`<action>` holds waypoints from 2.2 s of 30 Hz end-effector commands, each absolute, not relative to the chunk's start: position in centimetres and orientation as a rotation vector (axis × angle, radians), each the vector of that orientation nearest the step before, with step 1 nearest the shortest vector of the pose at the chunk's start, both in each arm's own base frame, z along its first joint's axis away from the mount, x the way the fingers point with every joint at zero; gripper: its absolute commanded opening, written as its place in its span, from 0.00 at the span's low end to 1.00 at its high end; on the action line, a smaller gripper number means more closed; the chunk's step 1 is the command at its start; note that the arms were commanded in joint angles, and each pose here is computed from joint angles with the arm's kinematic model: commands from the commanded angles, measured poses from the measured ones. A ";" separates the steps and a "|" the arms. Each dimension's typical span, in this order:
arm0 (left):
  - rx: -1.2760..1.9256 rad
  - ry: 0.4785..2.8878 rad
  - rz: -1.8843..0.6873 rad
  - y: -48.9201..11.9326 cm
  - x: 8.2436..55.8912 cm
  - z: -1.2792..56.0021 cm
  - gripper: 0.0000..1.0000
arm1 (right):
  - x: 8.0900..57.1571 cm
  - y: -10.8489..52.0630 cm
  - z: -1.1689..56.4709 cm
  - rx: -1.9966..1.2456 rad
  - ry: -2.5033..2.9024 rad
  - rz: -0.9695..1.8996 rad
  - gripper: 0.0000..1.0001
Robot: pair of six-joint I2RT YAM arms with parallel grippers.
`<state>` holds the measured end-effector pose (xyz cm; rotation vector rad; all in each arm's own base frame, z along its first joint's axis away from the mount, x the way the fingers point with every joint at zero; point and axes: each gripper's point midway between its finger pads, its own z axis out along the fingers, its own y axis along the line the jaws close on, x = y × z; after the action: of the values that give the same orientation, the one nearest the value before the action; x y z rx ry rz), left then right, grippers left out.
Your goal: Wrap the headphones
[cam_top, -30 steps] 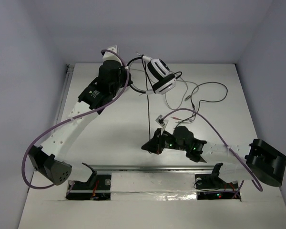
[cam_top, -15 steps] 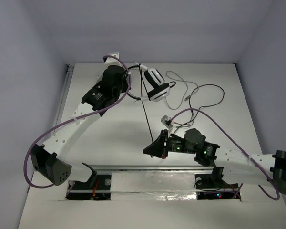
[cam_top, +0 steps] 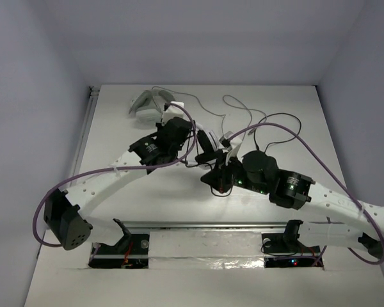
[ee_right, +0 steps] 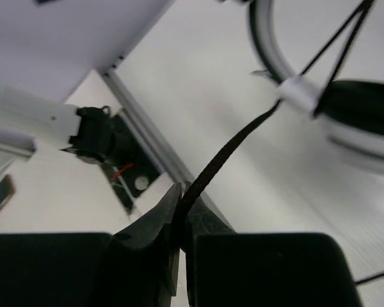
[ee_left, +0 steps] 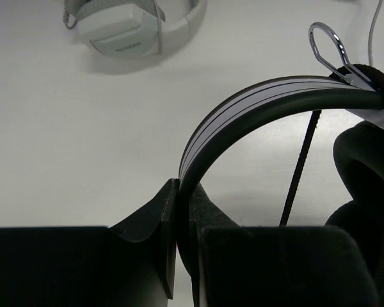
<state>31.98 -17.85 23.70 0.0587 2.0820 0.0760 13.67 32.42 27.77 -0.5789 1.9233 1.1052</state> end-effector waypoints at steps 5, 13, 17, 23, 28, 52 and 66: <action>0.202 2.073 0.119 -18.0 29.4 22.8 0.00 | 18.4 28.3 28.6 -0.508 1.955 0.645 0.00; 0.390 2.117 0.042 -18.8 27.1 22.0 0.00 | 21.4 26.3 28.9 -0.516 1.937 0.351 0.00; 0.460 2.129 -0.058 -19.9 26.1 22.3 0.00 | 22.9 25.6 28.4 -0.473 1.934 0.223 0.00; 0.571 2.168 -0.161 -21.0 24.5 21.2 0.00 | 25.3 23.0 28.6 -0.321 1.881 -0.021 0.00; 0.587 2.156 -0.214 -21.5 24.1 21.4 0.00 | 26.7 21.9 29.1 -0.251 1.841 -0.090 0.04; 0.606 1.982 -0.604 -24.8 21.8 29.0 0.00 | 29.1 22.9 26.0 -0.149 1.868 0.332 0.33; 0.576 1.787 -0.788 -25.0 21.8 38.1 0.00 | 28.6 24.6 25.1 -0.164 1.653 0.858 0.39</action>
<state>22.45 -24.19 31.04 0.6251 1.9806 -0.6235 28.53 22.77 20.33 -0.1492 1.8529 0.6405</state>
